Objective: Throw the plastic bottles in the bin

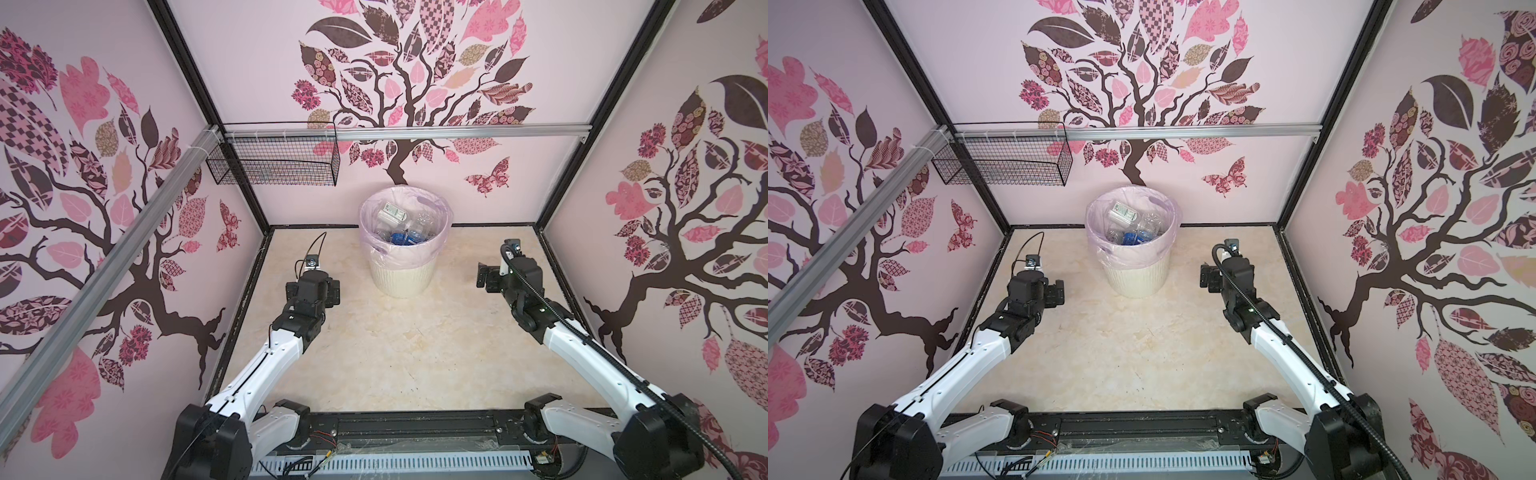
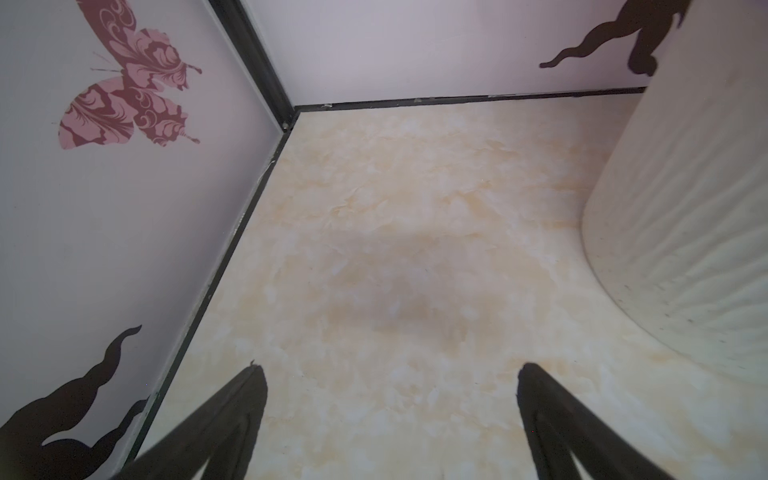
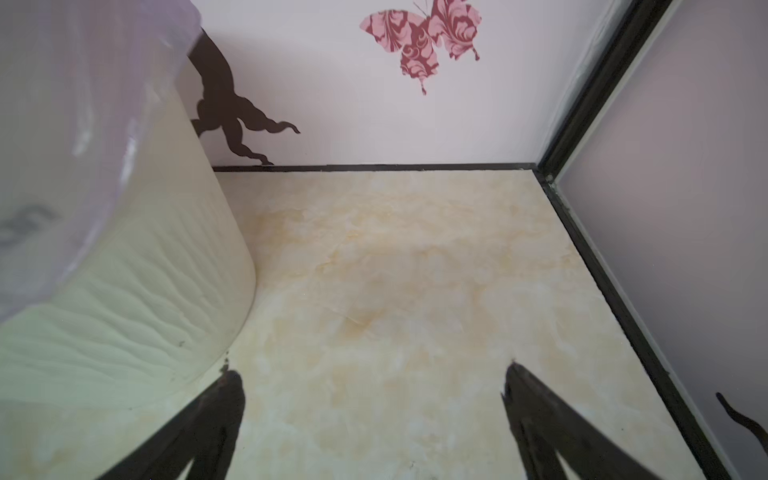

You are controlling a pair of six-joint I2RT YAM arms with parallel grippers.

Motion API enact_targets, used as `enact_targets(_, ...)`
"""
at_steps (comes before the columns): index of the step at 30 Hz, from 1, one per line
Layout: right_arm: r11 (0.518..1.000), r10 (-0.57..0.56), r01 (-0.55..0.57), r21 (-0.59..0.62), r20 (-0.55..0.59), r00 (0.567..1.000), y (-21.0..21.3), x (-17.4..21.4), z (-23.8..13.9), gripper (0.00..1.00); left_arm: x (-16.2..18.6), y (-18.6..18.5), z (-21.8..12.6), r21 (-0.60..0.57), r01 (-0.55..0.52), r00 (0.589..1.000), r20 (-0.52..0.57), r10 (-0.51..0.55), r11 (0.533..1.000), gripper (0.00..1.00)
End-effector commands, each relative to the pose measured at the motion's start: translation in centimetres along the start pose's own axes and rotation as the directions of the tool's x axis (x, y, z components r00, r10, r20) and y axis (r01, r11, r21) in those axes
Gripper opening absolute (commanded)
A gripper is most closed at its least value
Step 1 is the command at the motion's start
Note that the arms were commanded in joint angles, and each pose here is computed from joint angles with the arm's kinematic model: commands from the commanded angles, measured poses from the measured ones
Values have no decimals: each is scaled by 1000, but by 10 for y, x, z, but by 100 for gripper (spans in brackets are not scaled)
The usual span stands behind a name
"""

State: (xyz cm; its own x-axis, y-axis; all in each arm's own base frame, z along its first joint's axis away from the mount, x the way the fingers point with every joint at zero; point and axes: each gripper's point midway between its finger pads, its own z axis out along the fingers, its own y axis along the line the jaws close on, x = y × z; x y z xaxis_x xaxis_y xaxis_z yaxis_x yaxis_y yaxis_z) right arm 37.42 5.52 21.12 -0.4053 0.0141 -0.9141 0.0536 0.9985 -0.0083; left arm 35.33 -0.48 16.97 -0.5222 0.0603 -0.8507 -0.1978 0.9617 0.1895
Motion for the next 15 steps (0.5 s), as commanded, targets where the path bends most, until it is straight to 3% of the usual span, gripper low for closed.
enact_targets(1, 993, 89, -94, 74, 67, 994, -25, -7, 19, 100, -1, 24, 15, -67, 71, 993, 103, -64, 995, 98)
enact_targets(5, 977, 150, -157, 143, 59, 987, -60, 23, 36, 100, 2, 37, 28, -40, 190, 970, 165, -181, 981, 98)
enact_targets(15, 987, 77, -93, 133, 120, 990, -63, 77, 59, 100, 19, 6, 70, 46, 87, 982, 164, -94, 995, 98)
